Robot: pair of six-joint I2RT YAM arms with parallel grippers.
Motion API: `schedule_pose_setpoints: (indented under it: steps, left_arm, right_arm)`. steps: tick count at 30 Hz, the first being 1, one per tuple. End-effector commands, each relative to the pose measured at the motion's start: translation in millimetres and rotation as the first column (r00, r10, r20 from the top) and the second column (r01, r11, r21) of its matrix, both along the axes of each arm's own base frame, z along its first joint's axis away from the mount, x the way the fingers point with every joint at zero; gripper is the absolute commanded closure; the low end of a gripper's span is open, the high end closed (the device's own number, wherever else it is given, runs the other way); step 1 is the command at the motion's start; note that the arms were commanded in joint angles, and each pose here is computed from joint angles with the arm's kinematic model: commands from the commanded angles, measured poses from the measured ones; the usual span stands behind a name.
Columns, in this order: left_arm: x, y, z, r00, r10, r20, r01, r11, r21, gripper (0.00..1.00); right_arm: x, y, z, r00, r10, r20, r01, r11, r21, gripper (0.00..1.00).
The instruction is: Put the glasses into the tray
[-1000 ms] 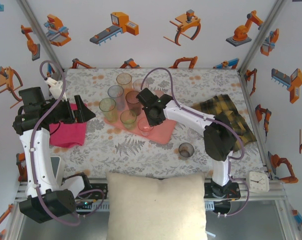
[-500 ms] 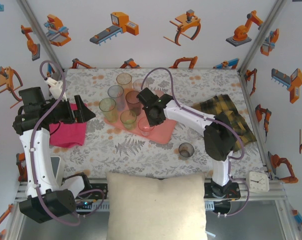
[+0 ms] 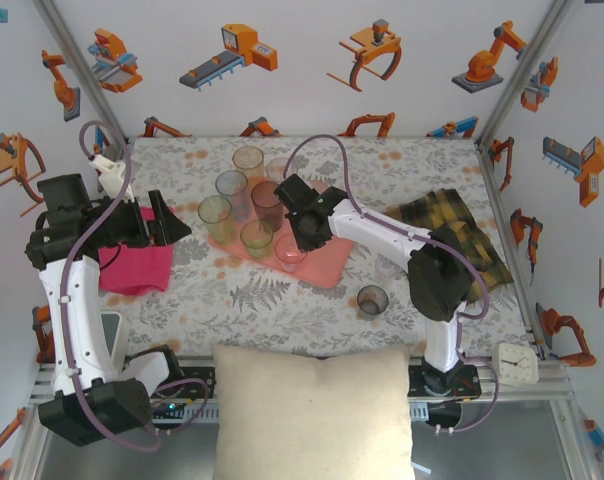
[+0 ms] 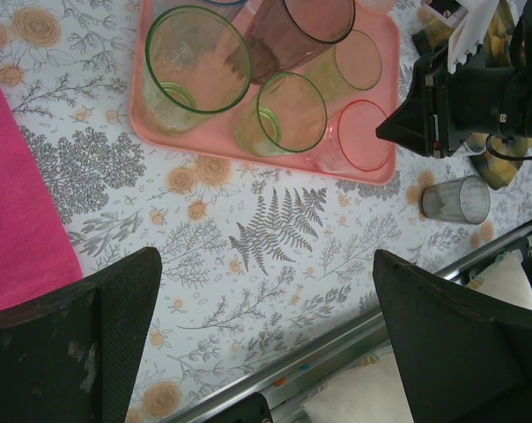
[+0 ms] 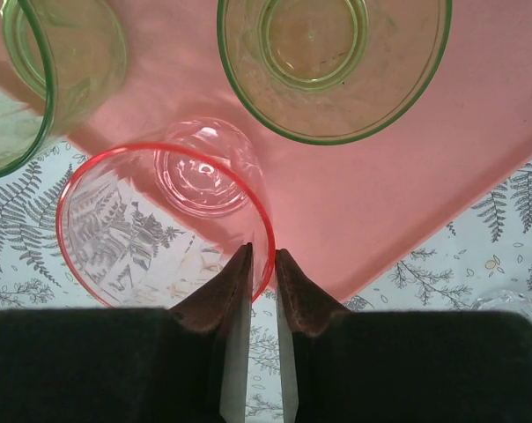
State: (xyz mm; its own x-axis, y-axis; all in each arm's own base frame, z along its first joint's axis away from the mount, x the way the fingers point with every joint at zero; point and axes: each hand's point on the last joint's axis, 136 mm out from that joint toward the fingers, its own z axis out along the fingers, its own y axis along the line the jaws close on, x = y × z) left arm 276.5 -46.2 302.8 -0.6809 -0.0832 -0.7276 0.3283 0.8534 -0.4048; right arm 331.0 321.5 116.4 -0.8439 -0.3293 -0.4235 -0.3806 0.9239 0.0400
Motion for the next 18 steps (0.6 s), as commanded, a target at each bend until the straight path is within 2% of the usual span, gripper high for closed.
schedule_pose_setpoints:
  steps: [1,18]
  left_arm:
    - [-3,-2,7,1.0,-0.005,0.024,0.005,1.0,-0.018,0.03]
    - [-4,-2,8,1.0,-0.003,0.028,0.004,1.0,-0.016,0.03]
  right_arm:
    - [-3,-3,4,1.0,-0.015,-0.004,0.015,1.0,0.014,0.76]
    - [-2,-5,27,0.999,-0.018,0.035,0.017,0.999,0.049,0.7]
